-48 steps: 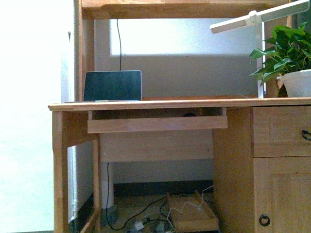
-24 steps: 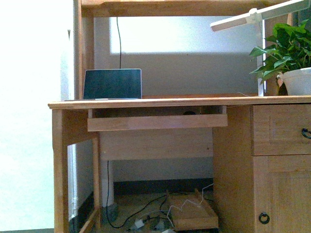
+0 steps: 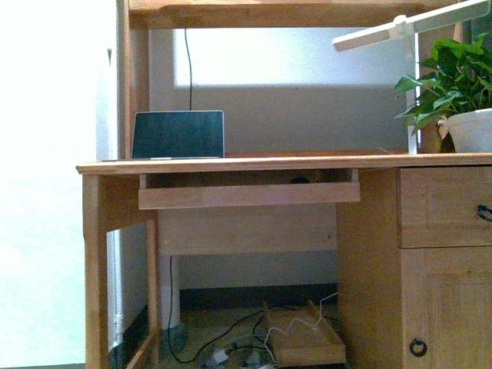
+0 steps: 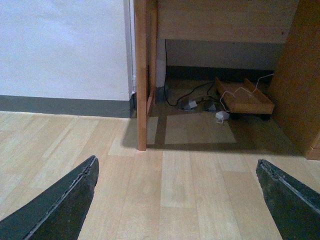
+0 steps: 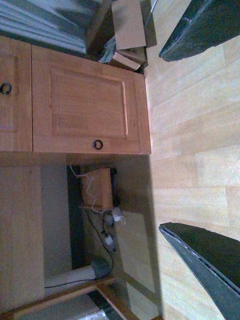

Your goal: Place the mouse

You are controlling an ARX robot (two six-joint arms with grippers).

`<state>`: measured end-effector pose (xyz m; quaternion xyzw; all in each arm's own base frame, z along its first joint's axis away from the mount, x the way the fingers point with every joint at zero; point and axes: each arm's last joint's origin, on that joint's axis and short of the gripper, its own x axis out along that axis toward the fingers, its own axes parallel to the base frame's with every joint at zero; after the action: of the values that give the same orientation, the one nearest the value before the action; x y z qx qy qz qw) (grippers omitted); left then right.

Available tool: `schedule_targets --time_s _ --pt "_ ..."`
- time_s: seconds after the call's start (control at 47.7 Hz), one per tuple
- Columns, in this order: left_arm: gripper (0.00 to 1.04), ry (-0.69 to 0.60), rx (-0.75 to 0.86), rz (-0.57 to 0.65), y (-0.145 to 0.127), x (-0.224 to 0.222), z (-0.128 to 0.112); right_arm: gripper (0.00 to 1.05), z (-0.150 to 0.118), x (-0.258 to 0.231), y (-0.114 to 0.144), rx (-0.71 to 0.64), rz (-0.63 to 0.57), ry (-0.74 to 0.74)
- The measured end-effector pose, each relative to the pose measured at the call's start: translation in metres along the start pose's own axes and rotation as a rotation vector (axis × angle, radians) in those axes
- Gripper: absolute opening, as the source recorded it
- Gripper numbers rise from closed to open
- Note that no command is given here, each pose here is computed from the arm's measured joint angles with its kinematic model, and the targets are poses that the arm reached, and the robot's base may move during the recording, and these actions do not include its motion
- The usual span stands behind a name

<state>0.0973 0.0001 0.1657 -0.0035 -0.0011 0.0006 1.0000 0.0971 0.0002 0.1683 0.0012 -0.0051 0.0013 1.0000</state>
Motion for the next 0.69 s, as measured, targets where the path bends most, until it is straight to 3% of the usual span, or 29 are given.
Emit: schedule_targets --time_s 0.692 --pt "0.97 0.0 0.0 0.0 0.0 0.0 0.0 0.97 0.0 0.0 0.0 0.0 0.0 0.0"
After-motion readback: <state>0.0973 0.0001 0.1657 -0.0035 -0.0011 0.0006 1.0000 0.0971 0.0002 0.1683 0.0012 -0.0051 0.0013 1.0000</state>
